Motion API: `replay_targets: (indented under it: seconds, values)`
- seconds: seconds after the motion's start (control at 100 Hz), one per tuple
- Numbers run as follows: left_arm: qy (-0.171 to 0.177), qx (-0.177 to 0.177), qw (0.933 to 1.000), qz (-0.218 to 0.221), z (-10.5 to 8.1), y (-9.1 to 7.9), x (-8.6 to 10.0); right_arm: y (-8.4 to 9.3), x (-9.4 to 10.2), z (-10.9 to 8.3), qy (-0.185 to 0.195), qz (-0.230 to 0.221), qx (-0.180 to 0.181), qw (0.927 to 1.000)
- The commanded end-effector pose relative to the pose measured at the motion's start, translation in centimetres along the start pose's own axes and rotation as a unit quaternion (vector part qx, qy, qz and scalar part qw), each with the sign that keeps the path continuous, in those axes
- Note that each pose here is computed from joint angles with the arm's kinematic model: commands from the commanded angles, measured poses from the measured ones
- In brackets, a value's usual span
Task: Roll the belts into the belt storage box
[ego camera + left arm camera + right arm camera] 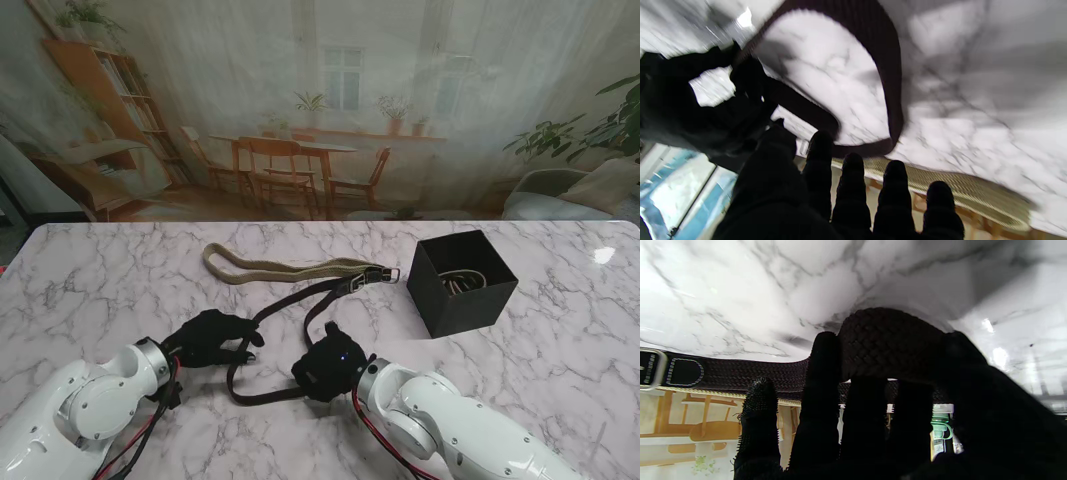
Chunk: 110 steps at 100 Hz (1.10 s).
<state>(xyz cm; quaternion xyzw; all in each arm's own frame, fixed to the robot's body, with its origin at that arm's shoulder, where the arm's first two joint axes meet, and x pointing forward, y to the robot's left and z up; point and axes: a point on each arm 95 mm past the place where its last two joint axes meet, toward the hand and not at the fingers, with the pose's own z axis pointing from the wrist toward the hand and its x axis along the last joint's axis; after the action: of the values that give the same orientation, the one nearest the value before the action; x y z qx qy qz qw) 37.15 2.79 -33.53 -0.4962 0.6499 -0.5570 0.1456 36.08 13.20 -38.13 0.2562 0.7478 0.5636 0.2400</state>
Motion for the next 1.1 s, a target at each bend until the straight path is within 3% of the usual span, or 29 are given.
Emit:
replay_targets:
  seconds: [0.0,0.3,0.55,0.73,1.09]
  values:
    - [0.013,-0.029,0.9995,-0.005,0.3,0.5,0.0,-1.0,0.4,-0.9,0.001,0.003,0.012,0.9999]
    - [0.062,-0.128,0.9897,0.016,1.6,1.4,0.7,-1.4,0.0,-2.9,-0.023,0.023,0.007,0.9994]
    - [0.045,-0.173,0.9794,0.094,1.8,2.4,0.5,-1.4,0.3,-3.8,-0.032,0.046,0.004,0.9984]
    - [0.034,-0.173,0.9768,0.122,1.9,3.1,0.4,-1.1,0.5,-4.1,-0.034,0.065,-0.004,0.9973]
    - [0.024,-0.13,0.9758,0.174,1.8,3.3,0.0,0.0,0.7,-5.5,-0.041,0.105,-0.027,0.9933]
